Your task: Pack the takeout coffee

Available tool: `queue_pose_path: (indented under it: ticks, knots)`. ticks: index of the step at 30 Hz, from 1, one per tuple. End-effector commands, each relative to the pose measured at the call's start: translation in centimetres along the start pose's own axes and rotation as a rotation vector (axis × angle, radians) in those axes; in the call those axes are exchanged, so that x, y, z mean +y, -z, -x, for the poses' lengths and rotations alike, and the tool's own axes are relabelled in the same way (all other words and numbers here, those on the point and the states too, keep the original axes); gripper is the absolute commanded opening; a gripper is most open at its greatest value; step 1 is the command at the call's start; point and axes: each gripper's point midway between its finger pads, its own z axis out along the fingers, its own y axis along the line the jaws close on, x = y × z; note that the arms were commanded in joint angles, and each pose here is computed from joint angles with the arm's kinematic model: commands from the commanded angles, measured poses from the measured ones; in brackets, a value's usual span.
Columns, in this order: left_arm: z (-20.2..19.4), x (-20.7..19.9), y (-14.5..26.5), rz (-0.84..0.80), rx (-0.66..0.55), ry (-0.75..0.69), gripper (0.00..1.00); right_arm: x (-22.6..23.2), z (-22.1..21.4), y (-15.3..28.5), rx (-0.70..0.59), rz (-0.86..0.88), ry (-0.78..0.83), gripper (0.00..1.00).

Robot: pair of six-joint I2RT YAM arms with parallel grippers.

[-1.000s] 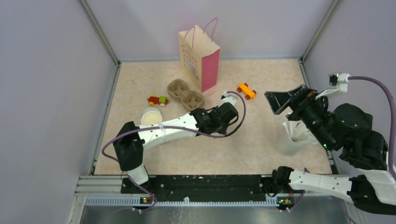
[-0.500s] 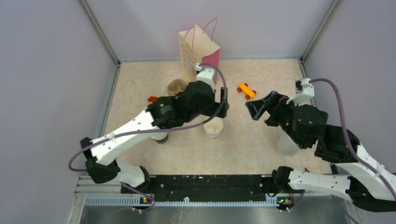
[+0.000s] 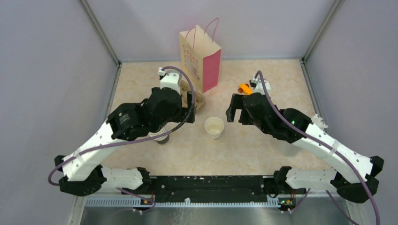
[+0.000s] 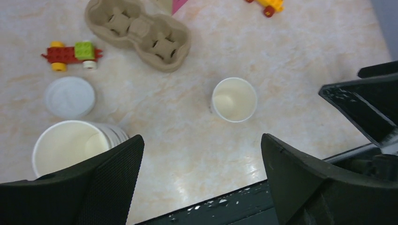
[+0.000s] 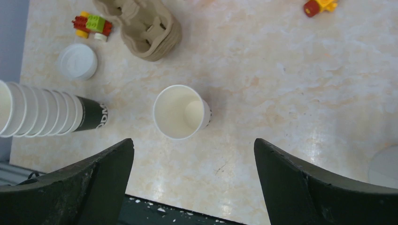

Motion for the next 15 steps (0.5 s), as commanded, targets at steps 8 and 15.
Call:
queue_pose_path:
  ticks: [8, 15]
  knots:
    - [3.2, 11.9, -3.6, 0.434, 0.136, 0.108, 0.97, 5.4, 2.1, 1.3, 0.015, 0.273, 0.092, 0.97]
    - [6.3, 21.2, -6.0, 0.549, 0.038, 0.420, 0.88, 6.3, 1.6, 3.2, 0.051, 0.377, 0.073, 0.97]
